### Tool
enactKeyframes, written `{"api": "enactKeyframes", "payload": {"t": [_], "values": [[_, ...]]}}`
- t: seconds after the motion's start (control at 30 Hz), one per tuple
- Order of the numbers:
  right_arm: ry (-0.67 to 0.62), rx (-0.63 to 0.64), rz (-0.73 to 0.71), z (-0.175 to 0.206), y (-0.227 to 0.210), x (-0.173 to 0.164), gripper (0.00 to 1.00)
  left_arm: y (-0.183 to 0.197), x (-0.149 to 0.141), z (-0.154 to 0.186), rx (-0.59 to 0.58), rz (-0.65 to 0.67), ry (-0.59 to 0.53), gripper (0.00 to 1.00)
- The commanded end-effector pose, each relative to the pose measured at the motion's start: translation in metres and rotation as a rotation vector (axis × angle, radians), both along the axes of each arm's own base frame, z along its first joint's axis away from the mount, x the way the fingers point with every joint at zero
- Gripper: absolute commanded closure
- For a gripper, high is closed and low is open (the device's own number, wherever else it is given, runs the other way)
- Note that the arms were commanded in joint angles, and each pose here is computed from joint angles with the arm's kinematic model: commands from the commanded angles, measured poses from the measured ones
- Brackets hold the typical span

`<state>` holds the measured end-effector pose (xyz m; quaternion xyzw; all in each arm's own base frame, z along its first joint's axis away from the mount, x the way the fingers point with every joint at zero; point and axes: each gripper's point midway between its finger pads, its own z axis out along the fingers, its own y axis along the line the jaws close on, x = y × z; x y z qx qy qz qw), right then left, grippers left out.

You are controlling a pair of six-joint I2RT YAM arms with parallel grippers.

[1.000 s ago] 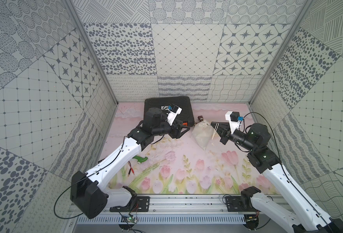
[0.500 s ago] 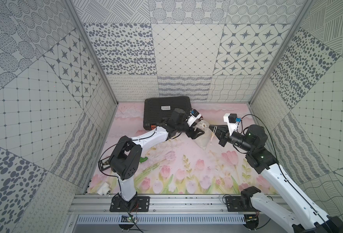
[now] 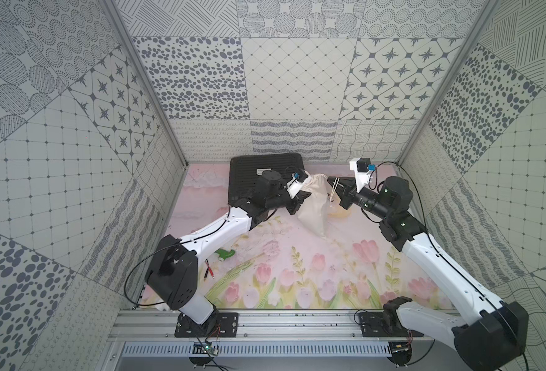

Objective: Close the soil bag
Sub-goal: Place the soil bag at the center of the board.

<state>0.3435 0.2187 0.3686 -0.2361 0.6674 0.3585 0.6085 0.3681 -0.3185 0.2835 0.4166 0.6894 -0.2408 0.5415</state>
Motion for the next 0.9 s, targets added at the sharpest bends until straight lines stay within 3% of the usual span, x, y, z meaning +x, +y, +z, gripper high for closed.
{"api": "enactKeyframes", "payload": {"t": [0.0,0.03,0.1,0.13,0.23,0.43,0.6,0.87], "values": [[-0.057,0.136,0.071,0.034,0.014,0.013,1.00,0.053,-0.009,0.006,0.182,0.267,-0.145,1.00],[-0.034,0.156,0.093,0.030,0.019,0.018,1.00,0.058,-0.017,-0.005,0.191,0.294,-0.124,1.00],[-0.010,0.182,0.135,0.023,0.026,0.021,1.00,0.065,-0.033,-0.026,0.182,0.323,-0.076,0.91],[0.009,0.185,0.155,0.015,0.030,0.022,1.00,0.068,-0.041,-0.037,0.169,0.326,-0.052,0.80],[0.041,0.154,0.248,-0.004,0.040,0.013,1.00,0.073,-0.057,-0.049,0.107,0.311,-0.029,0.60],[0.075,0.113,0.310,-0.030,0.040,-0.008,1.00,0.056,-0.063,-0.006,0.083,0.194,-0.112,0.33],[0.058,0.107,0.326,-0.021,0.037,-0.023,1.00,0.028,-0.055,0.037,0.056,0.085,-0.203,0.30],[0.039,0.104,0.320,-0.006,0.032,-0.033,1.00,-0.017,-0.061,0.054,0.050,-0.148,-0.202,0.42]]}}
